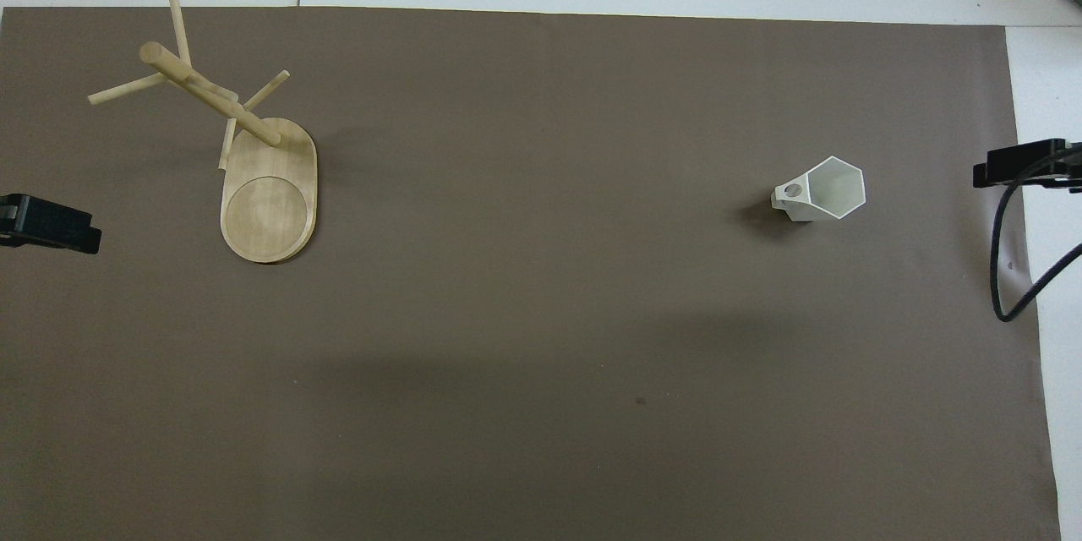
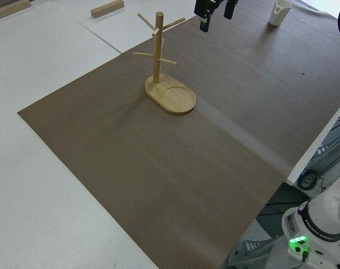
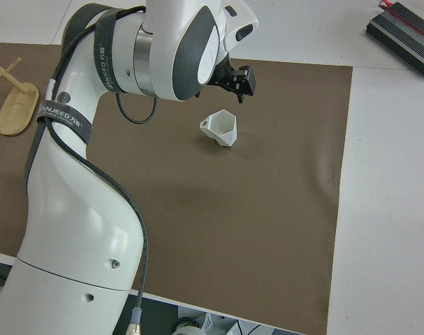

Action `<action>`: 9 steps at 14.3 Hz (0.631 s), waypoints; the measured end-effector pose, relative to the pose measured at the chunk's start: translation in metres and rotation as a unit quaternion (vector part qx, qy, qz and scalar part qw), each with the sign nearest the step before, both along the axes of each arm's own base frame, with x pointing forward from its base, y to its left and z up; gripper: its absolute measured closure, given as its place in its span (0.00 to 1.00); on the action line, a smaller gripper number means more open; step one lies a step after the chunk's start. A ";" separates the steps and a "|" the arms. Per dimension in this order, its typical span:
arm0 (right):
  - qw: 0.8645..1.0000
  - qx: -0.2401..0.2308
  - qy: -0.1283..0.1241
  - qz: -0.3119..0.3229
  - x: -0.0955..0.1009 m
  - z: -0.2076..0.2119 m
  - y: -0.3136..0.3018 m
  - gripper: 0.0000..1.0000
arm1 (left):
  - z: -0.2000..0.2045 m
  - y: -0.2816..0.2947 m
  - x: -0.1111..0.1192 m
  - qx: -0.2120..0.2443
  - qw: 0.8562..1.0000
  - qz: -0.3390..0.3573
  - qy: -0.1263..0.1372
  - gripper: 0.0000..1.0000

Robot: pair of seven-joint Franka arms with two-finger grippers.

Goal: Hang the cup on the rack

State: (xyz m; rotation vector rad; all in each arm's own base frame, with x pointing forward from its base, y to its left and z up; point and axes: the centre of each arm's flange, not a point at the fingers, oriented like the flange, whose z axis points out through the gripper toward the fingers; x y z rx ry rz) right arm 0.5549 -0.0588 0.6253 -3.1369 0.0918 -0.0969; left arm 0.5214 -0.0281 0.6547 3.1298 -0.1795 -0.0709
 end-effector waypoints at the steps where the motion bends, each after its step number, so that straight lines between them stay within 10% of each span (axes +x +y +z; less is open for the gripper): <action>1: 1.000 -0.001 0.006 0.000 -0.001 -0.001 0.000 0.00 | 0.000 0.000 0.000 0.000 1.000 0.000 0.000 0.00; 9: 1.000 -0.020 0.019 0.010 -0.007 -0.001 -0.018 0.00 | 0.000 -0.003 0.000 0.000 1.000 -0.003 0.000 0.00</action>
